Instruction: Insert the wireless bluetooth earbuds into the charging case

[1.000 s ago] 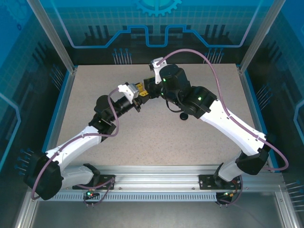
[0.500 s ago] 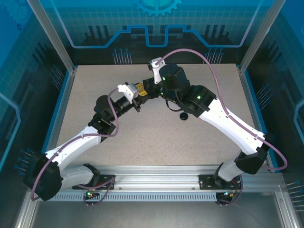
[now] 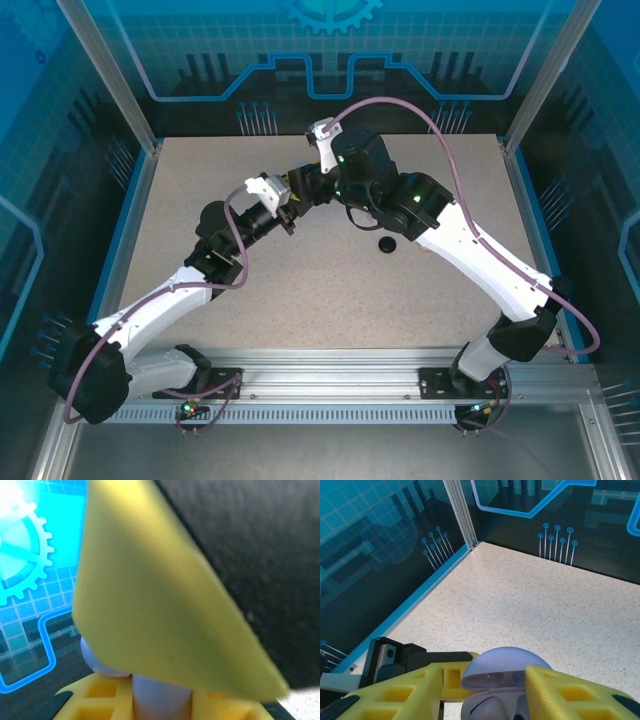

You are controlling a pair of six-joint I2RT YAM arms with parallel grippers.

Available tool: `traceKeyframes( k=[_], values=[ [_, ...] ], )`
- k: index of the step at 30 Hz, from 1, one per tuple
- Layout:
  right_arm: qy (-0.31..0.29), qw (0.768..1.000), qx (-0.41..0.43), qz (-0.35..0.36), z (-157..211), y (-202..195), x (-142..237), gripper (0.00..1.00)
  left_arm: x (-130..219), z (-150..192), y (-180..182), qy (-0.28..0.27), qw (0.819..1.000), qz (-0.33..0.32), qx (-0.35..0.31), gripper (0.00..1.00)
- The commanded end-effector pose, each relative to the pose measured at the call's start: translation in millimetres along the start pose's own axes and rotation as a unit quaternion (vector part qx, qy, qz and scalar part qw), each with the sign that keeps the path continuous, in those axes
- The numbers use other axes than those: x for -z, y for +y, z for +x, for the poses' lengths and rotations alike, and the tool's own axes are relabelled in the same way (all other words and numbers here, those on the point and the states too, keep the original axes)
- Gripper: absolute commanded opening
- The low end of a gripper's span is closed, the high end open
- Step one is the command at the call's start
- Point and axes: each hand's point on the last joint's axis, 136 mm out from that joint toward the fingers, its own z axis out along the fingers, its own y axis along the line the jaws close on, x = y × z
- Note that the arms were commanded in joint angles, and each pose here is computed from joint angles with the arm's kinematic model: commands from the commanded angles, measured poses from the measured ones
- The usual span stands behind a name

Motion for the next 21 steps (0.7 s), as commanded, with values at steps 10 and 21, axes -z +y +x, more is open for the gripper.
traceKeyframes(
  k=[10,21],
  values=[
    [-0.089,0.993,-0.078,-0.014,-54,-26,54,0.63,7,-46,-8,-0.066,0.997,0.009,-0.025,0.0],
    [-0.09,0.968,-0.2,0.125,-2,-142,97,0.69,18,-61,-11,-0.086,0.996,0.011,-0.02,0.0]
  ],
)
